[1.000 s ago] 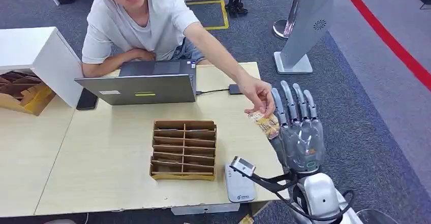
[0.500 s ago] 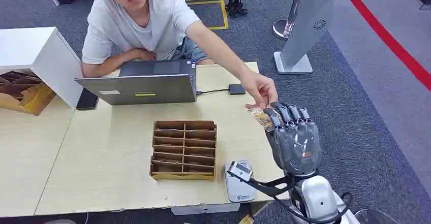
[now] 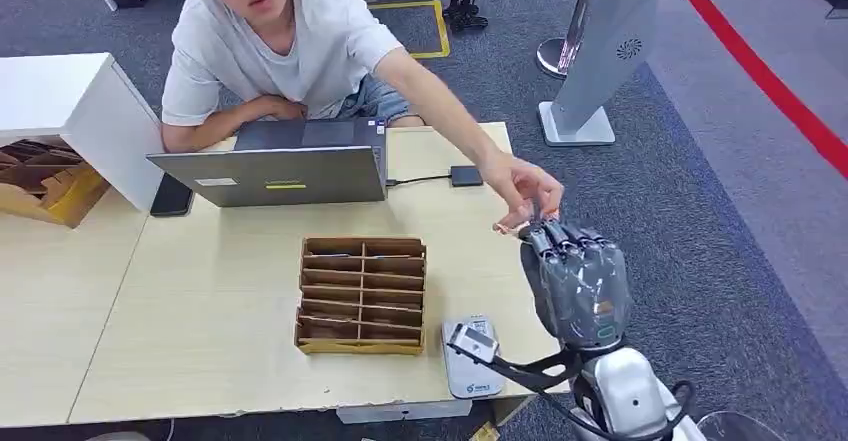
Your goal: Pass the card to the sensor for recognition and then transmit it.
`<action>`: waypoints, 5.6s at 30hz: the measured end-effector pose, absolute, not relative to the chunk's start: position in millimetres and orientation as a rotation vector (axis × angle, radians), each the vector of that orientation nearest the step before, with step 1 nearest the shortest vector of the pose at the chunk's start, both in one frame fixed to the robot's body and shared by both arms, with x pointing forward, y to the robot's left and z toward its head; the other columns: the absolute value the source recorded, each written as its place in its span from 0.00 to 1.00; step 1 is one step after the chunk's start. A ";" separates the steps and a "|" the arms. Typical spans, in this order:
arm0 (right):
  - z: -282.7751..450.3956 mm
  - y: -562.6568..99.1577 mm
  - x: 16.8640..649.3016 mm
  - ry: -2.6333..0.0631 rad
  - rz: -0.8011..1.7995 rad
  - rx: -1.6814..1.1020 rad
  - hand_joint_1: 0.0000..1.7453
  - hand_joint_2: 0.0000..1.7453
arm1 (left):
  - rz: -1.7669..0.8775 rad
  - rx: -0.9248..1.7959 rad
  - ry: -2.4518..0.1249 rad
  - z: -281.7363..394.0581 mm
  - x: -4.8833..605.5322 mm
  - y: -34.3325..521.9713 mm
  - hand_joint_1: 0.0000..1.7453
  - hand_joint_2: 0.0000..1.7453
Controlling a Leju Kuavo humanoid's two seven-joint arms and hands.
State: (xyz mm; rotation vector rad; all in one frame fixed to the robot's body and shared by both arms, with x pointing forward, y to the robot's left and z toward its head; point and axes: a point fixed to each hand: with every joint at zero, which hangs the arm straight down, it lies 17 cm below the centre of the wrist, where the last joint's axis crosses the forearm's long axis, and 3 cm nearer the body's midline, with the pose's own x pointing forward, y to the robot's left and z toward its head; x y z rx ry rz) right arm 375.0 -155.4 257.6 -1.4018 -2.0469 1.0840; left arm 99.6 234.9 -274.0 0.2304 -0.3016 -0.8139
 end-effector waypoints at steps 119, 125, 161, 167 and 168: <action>-13.1 -158.7 366.4 -1.187 0.491 0.079 1.00 1.00 | -0.891 0.231 -0.310 -274.0 97.6 231.9 0.00 0.00; -13.3 -158.4 366.6 -1.187 0.489 0.079 1.00 1.00 | -0.891 0.231 -0.310 -274.0 97.6 231.9 0.00 0.00; -11.7 -163.4 378.6 -1.182 0.614 -0.138 1.00 1.00 | -0.887 0.240 -0.301 -274.1 97.0 233.1 0.00 0.00; -11.1 -160.6 378.5 -1.184 0.630 -0.145 1.00 1.00 | -0.887 0.242 -0.297 -274.2 96.6 233.2 0.00 0.00; -11.1 -160.0 378.4 -1.184 0.633 -0.147 1.00 1.00 | -0.887 0.242 -0.297 -274.2 96.5 233.1 0.00 0.00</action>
